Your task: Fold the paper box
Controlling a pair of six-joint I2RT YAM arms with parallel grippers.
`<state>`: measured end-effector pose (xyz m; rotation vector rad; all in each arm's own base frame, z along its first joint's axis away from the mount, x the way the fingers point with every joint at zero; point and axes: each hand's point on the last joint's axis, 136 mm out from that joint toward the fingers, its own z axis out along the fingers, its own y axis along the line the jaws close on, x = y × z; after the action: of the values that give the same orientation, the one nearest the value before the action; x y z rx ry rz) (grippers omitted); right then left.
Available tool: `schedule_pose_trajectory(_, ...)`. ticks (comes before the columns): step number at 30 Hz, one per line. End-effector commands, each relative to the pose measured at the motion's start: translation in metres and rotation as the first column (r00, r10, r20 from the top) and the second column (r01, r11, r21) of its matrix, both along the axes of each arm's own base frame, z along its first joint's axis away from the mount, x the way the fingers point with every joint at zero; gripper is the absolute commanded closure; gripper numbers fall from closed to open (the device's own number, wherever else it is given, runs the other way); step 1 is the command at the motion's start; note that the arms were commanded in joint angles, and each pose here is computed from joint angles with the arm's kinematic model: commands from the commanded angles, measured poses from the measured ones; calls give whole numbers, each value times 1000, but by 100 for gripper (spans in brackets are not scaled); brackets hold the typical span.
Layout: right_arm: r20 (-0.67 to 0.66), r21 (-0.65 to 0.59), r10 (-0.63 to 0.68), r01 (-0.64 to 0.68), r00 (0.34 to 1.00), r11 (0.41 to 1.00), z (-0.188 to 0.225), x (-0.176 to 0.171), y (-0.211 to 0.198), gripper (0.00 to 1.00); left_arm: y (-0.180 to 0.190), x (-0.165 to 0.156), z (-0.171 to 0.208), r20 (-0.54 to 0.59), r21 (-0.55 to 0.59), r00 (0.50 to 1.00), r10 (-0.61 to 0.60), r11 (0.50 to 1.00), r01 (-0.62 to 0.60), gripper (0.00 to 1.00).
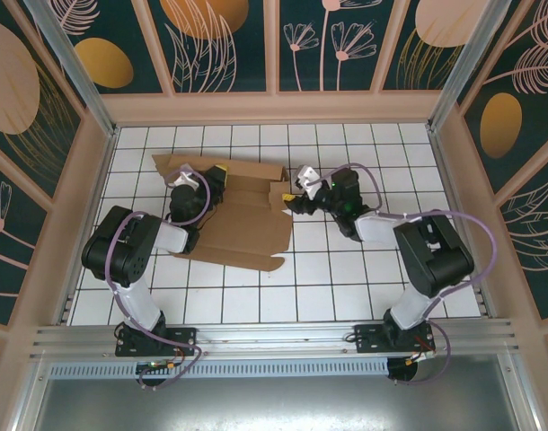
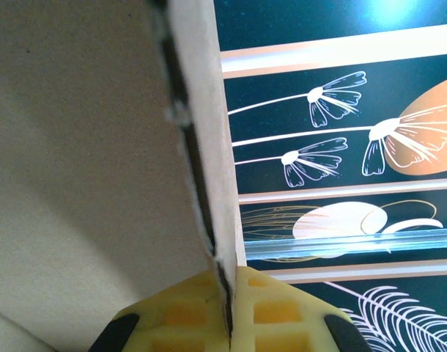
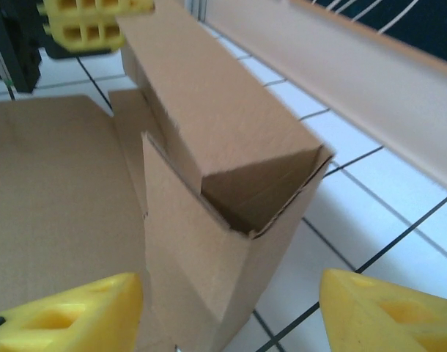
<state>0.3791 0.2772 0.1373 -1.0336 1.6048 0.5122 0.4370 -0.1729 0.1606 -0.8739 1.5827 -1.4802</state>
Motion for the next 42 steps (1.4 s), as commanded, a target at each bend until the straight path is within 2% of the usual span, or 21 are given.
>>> schedule_pose_trajectory(1, 20, -36, -57, 58, 998, 998, -6, 20, 9, 35, -4, -6, -54, -168, 70, 985, -32, 997, 44, 100)
schedule_pose_trajectory(5, 16, -28, -138, 139, 990, 990, -10, 41, 9, 37, -6, -3, -50, -171, 48, 984, -41, 998, 50, 100)
schedule_pose_trajectory(15, -32, -55, -188, 186, 982, 981, -21, 61, 24, 46, -14, 6, -35, -215, -9, 975, -64, 998, 63, 100)
schedule_pose_trajectory(25, -59, -47, -256, 253, 965, 966, -22, 78, 24, 42, -23, 8, -40, -301, -82, 948, -106, 993, 86, 100)
schedule_pose_trajectory(28, -65, -42, -275, 273, 959, 961, -21, 83, 25, 47, -22, 8, -43, -338, -84, 936, -98, 994, 73, 100)
schedule_pose_trajectory(31, -73, -44, -309, 306, 948, 951, -21, 90, 23, 57, -19, 7, -40, -360, -84, 930, -81, 995, 54, 100)
schedule_pose_trajectory(34, -79, -43, -334, 331, 939, 943, -21, 94, 21, 63, -18, 8, -33, -362, -94, 929, -73, 995, 42, 100)
schedule_pose_trajectory(36, -81, -49, -347, 344, 934, 938, -22, 95, 20, 63, -16, 8, -29, -368, -99, 928, -64, 995, 29, 100)
schedule_pose_trajectory(42, -98, -52, -345, 341, 934, 938, -26, 93, 31, 51, -15, 6, -18, -379, -131, 924, -49, 991, -1, 100)
